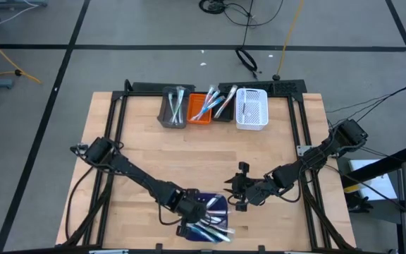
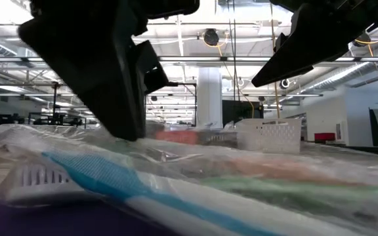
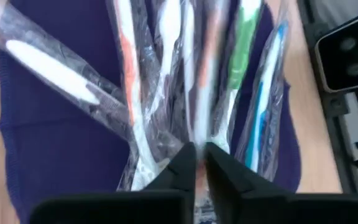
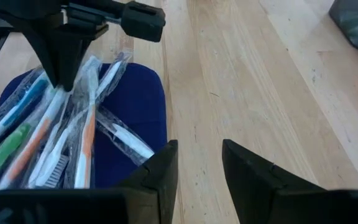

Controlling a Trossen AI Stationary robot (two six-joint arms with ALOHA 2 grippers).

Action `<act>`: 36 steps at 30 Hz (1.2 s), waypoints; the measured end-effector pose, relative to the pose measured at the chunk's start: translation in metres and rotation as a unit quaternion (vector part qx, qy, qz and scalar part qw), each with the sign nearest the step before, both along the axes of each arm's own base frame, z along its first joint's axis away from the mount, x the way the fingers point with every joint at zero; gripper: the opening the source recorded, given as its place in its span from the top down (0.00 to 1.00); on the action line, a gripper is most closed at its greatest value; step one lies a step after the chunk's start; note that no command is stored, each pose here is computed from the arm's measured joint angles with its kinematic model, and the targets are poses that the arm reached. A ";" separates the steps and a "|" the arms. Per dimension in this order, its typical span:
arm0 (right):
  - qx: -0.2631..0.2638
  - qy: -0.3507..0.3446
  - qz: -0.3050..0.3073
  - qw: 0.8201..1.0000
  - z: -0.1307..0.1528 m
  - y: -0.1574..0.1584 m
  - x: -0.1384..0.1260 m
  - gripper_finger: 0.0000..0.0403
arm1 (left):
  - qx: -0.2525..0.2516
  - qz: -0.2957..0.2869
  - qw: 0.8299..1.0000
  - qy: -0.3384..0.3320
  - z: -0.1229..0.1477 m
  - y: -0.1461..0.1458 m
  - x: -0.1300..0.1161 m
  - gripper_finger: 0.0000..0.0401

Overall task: Pick & Place Toothbrushes
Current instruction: Put the orange toothbrush into the black bin

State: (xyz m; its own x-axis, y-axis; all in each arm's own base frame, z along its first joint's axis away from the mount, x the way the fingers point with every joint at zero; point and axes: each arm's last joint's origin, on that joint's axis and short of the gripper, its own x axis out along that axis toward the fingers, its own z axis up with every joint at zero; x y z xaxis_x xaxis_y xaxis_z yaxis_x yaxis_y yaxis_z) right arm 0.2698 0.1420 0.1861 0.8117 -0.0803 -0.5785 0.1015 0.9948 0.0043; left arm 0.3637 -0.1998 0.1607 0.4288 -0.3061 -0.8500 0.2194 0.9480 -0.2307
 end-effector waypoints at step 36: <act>-0.018 -0.046 0.035 0.998 0.009 0.004 0.006 0.71 | 0.170 0.179 0.965 -0.090 0.069 -0.002 -0.054 1.00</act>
State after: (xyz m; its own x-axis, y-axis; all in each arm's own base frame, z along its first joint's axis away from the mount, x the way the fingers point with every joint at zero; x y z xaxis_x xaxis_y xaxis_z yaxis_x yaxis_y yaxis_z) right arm 0.2756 0.1456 0.1948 0.8659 -0.0410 -0.4985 0.0329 0.9991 -0.0250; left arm 0.3096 -0.2016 0.2301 0.6058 0.1732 -0.7766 -0.1292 0.9845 0.1188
